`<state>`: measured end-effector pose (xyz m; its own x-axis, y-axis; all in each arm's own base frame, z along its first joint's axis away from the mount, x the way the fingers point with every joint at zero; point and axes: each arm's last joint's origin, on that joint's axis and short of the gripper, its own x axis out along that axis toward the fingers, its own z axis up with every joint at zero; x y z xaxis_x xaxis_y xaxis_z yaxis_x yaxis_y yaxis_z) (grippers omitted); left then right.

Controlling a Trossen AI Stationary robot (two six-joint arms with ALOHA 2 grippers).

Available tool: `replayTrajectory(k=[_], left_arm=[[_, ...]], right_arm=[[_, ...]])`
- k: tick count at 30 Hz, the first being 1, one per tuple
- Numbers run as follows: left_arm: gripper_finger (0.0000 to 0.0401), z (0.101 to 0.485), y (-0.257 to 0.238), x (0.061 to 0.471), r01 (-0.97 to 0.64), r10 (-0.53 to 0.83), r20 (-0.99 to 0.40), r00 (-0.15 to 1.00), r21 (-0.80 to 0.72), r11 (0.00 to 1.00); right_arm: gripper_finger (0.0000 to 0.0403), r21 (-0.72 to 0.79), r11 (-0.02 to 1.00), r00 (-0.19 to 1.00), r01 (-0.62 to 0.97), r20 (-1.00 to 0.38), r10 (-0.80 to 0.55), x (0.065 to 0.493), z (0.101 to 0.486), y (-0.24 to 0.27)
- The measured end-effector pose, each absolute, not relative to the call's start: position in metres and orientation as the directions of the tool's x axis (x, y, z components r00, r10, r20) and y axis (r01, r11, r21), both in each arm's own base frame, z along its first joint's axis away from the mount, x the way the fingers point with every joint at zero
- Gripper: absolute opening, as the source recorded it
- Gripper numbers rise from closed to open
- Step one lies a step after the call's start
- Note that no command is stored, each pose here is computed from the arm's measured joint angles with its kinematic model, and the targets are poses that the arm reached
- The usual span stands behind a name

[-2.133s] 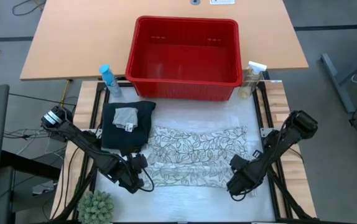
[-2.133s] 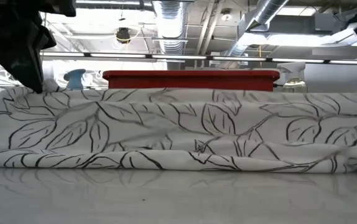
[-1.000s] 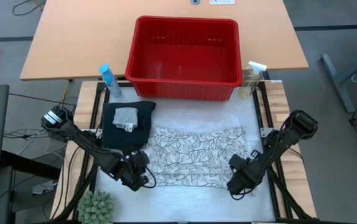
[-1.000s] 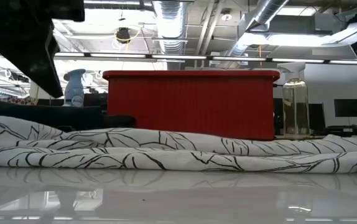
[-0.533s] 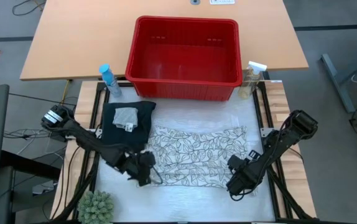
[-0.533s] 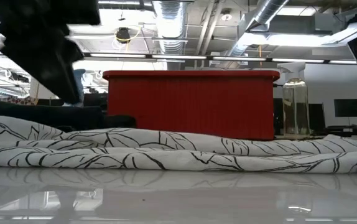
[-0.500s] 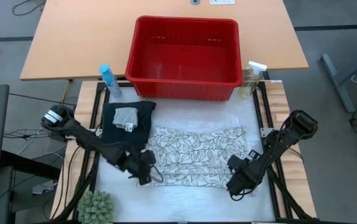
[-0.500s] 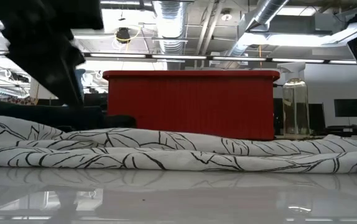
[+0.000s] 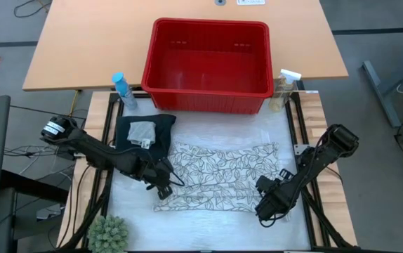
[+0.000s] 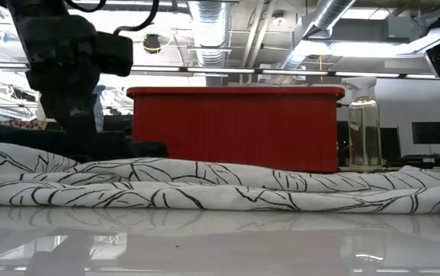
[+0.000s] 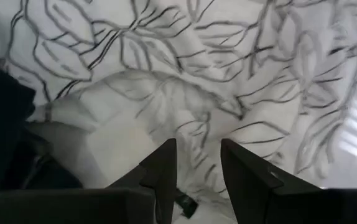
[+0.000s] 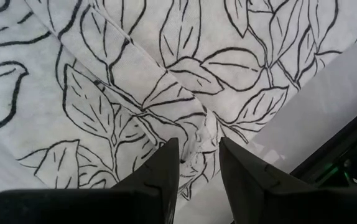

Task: Fold Laundry from Bin
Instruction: Fold the white patterned shirt

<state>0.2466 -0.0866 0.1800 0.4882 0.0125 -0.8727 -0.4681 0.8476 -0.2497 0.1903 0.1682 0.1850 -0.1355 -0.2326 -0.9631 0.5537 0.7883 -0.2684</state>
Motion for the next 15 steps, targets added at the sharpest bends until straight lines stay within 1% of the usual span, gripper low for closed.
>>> replayTrajectory(k=[5,10,13,15], left_arm=[[0.0112,0.18,-0.089,0.248,-0.442,-0.033,-0.872,0.489,-0.28,0.852],[0.0112,0.177,-0.092,0.25,-0.426,-0.037,-0.866,0.498,-0.281,0.86],[0.0112,0.175,-0.091,0.25,-0.439,-0.015,-0.863,0.506,-0.272,0.856],[0.0112,0.171,-0.091,0.249,-0.436,-0.036,-0.858,0.513,-0.296,0.85]], right_arm=[[0.014,-0.26,0.79,-0.119,0.556,-0.965,-0.233,0.191,0.185,0.169],[0.0139,-0.259,0.79,-0.117,0.556,-0.965,-0.234,0.192,0.185,0.169],[0.0139,-0.257,0.79,-0.11,0.556,-0.965,-0.237,0.192,0.185,0.169],[0.0139,-0.257,0.79,-0.11,0.556,-0.965,-0.237,0.192,0.185,0.169]])
